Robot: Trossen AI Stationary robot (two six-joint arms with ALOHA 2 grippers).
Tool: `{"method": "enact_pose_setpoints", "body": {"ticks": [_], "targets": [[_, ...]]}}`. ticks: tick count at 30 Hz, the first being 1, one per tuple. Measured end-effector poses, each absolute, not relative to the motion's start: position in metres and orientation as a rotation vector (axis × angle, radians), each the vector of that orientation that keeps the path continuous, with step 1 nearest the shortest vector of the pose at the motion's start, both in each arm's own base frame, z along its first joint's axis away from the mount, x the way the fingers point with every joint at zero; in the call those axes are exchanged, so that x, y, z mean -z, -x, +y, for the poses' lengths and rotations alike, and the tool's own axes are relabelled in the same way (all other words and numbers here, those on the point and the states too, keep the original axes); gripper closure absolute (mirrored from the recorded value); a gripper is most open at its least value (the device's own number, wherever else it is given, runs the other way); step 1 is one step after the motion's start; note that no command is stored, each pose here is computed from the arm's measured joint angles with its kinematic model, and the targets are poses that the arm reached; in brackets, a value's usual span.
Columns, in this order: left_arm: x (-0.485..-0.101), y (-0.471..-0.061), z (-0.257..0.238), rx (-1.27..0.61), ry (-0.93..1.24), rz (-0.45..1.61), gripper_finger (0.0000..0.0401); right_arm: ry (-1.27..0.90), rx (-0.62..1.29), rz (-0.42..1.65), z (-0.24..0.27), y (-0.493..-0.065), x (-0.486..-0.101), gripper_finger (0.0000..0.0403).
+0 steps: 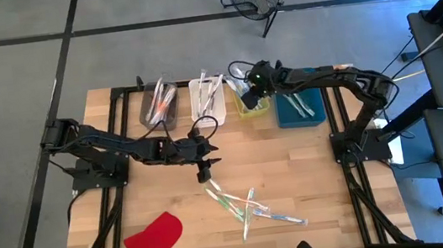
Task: Pick & Place Toothbrushes
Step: Put the blue toothbrush into the yellow bin, then put the orange toothbrush into the black bin
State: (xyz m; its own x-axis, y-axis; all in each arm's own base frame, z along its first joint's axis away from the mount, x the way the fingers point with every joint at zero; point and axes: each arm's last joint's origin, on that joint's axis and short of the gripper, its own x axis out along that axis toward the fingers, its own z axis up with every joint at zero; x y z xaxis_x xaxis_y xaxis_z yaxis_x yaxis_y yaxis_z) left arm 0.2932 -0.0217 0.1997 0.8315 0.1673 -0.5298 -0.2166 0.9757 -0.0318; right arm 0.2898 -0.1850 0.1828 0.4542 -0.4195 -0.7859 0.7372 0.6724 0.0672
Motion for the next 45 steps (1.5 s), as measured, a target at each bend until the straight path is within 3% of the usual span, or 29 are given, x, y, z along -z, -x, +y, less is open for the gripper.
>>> {"method": "enact_pose_setpoints", "body": {"ticks": [9, 20, 37, 45], "targets": [[-0.198, -0.292, -0.034, 0.053, 0.157, 0.603, 0.0221, -0.463, 0.752, 0.861, -0.186, -0.292, -0.170, 0.0354], [-0.197, -0.285, -0.069, 0.208, 0.075, 0.622, 0.0221, -0.490, 0.711, 0.864, -0.185, -0.294, -0.167, 0.0310], [-0.157, -0.298, -0.086, 0.266, -0.022, 0.730, 0.0221, -0.507, 0.715, 0.840, -0.186, -0.293, -0.171, 0.0189], [-0.163, -0.314, -0.091, 0.304, -0.057, 0.734, 0.0221, -0.500, 0.724, 0.793, -0.187, -0.285, -0.190, 0.0166]]}}
